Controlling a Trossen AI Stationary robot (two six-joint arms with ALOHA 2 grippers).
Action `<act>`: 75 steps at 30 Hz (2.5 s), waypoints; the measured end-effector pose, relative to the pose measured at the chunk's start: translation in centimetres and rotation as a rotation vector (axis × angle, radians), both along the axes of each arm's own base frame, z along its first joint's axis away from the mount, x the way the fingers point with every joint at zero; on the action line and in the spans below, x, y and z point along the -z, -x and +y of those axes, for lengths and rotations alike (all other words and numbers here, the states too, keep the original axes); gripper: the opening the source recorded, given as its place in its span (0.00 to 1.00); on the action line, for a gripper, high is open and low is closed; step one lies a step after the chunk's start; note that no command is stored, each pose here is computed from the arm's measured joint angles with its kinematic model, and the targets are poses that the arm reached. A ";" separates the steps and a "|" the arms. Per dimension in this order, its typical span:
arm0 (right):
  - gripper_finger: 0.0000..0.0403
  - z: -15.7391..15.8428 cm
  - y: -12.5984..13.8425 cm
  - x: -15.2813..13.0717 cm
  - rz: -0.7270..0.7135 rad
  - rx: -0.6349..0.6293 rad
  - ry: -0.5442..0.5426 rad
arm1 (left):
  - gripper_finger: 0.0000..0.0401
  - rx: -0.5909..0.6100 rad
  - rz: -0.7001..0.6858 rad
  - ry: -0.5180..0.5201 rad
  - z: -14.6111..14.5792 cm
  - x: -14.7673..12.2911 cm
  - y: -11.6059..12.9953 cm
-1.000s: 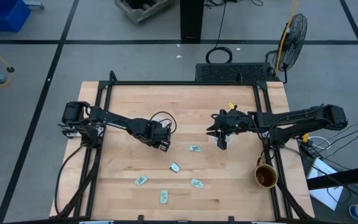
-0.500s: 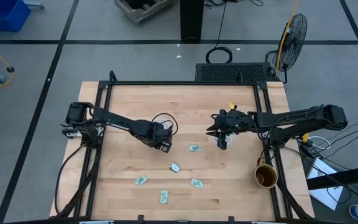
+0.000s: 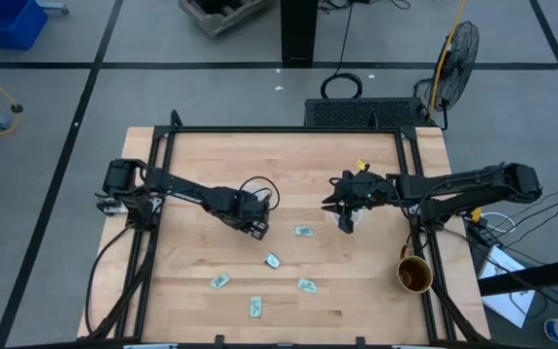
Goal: Pick and place Stevia / Truvia into bins
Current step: Put the stevia packet into the left container, then put the stevia packet into the right container
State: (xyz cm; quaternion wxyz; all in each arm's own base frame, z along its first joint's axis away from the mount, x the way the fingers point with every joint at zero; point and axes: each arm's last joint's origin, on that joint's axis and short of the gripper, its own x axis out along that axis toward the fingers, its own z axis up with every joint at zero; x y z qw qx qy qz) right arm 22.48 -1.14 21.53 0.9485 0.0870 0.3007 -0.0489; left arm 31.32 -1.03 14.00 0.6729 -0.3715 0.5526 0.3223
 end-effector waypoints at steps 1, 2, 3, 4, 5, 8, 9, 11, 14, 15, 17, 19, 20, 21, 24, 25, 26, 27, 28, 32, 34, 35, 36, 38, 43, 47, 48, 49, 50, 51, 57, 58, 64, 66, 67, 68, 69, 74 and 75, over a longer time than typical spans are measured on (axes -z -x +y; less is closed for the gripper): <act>0.19 0.0 0.0 0.0 0.000 0.000 0.000 | 0.02 0.015 -0.001 0.015 0.0 0.0 0.0; 0.19 0.0 0.0 0.0 0.000 0.000 0.000 | 0.02 0.027 -0.008 0.040 -0.1 -0.2 0.0; 0.19 0.0 0.0 0.0 0.000 0.000 0.000 | 0.01 0.034 -0.013 0.063 -0.2 -0.3 -0.1; 0.19 0.0 0.0 0.0 0.000 0.000 0.000 | 0.01 0.043 -0.018 0.083 -0.4 -0.5 -0.3; 0.19 0.0 0.0 0.0 0.000 0.000 0.000 | 0.01 0.055 -0.027 0.088 -0.6 -0.7 -0.5; 0.19 0.0 0.0 0.0 0.000 0.000 0.000 | 0.01 0.117 -0.092 0.085 -1.2 -2.6 -1.3; 0.19 0.0 0.0 0.0 0.000 0.001 0.000 | 0.01 0.133 -0.117 0.079 -1.4 -3.2 -1.7; 0.19 0.0 0.0 0.0 0.000 0.002 0.002 | 0.01 0.172 -0.141 0.046 -1.8 -4.6 -2.3; 0.19 0.0 0.0 0.0 0.000 0.003 0.002 | 0.01 0.282 -0.204 -0.031 -2.4 -7.2 -3.3; 0.19 0.0 0.0 0.0 0.000 0.002 0.002 | 0.01 0.296 -0.196 -0.065 -2.4 -7.9 -3.3; 0.19 0.0 0.0 0.0 0.000 0.002 0.002 | 0.01 0.288 -0.145 -0.159 -1.9 -9.1 -3.0; 0.19 0.0 0.0 0.0 0.001 0.003 0.002 | 0.01 0.288 -0.098 -0.248 -1.2 -9.9 -2.8; 0.19 0.0 0.0 0.0 0.001 0.003 0.002 | 0.01 0.279 -0.075 -0.274 -0.7 -10.2 -2.6; 0.19 0.0 0.0 0.0 0.001 0.003 0.002 | 0.01 0.266 -0.042 -0.288 -0.2 -10.3 -2.3; 0.19 0.0 0.0 0.0 0.001 0.003 0.002 | 0.01 0.231 0.045 -0.277 1.5 -9.9 -1.4; 0.19 0.0 0.0 0.0 0.001 0.003 0.002 | 0.00 0.224 0.054 -0.266 2.0 -9.6 -1.3; 0.19 0.0 0.0 0.0 0.000 0.002 0.002 | 0.00 0.219 0.063 -0.252 2.5 -9.2 -1.2; 0.19 0.0 0.0 0.0 0.000 0.003 0.001 | 0.01 0.218 0.072 -0.234 3.0 -8.8 -1.0; 0.19 0.0 0.0 0.0 0.000 0.003 0.001 | 0.01 0.216 0.084 -0.218 3.4 -8.3 -0.8; 0.19 0.0 0.0 0.0 0.000 0.004 0.000 | 0.00 0.211 0.080 -0.158 4.8 -6.4 -0.2; 0.19 0.0 0.0 0.0 0.000 0.003 0.000 | 0.01 0.201 0.076 -0.138 5.4 -5.7 0.0; 0.19 0.0 0.0 0.0 0.000 0.003 0.001 | 0.01 0.195 0.074 -0.126 5.7 -5.4 0.2; 0.19 0.0 0.0 0.0 0.000 0.003 0.001 | 0.01 0.189 0.068 -0.118 5.9 -5.1 0.2; 0.19 0.0 0.0 0.0 0.000 0.003 0.001 | 0.00 0.175 0.050 -0.109 6.4 -4.7 0.3; 0.19 0.0 0.0 0.0 0.001 -0.001 0.007 | 0.04 0.226 0.023 -0.132 7.0 -4.4 0.2; 0.19 0.0 0.0 0.0 0.003 -0.033 0.053 | 0.09 0.294 -0.015 -0.167 7.0 -4.5 -0.3; 0.19 0.0 0.0 0.0 0.003 -0.038 0.059 | 0.10 0.306 -0.026 -0.173 7.1 -4.6 -0.4; 0.19 0.0 -0.1 0.1 0.006 -0.041 0.064 | 0.11 0.312 -0.034 -0.178 7.1 -4.6 -0.5; 0.19 0.0 -0.2 0.2 0.008 -0.045 0.069 | 0.12 0.316 -0.039 -0.180 7.1 -4.6 -0.5; 0.19 0.0 -0.3 0.3 0.011 -0.052 0.078 | 0.13 0.316 -0.041 -0.182 7.1 -4.6 -0.5; 0.19 0.8 -2.2 1.1 -0.050 -0.161 0.174 | 0.14 0.295 -0.061 -0.180 7.1 -4.8 -0.8; 0.19 1.1 -2.6 1.4 -0.059 -0.189 0.185 | 0.14 0.298 -0.071 -0.167 7.1 -4.9 -0.8; 0.19 2.3 -3.9 3.2 -0.046 -0.246 0.178 | 0.10 0.300 -0.107 -0.056 6.7 -5.7 -0.3; 0.19 2.5 -4.2 3.8 -0.024 -0.254 0.174 | 0.08 0.278 -0.121 -0.050 6.6 -6.2 -0.1; 0.19 2.6 -4.2 4.2 -0.005 -0.255 0.167 | 0.07 0.271 -0.123 -0.054 6.6 -6.5 0.0; 0.19 2.7 -4.3 4.6 0.010 -0.252 0.155 | 0.07 0.268 -0.137 -0.062 6.5 -6.9 0.2; 0.19 2.7 -4.4 4.9 0.019 -0.249 0.146 | 0.05 0.268 -0.161 -0.080 6.4 -7.6 0.3; 0.19 3.1 -4.8 5.8 0.097 -0.254 0.123 | 0.01 0.260 -0.272 -0.191 5.9 -10.8 1.3; 0.19 3.2 -5.0 5.8 0.124 -0.256 0.122 | 0.01 0.255 -0.300 -0.216 5.8 -11.5 1.5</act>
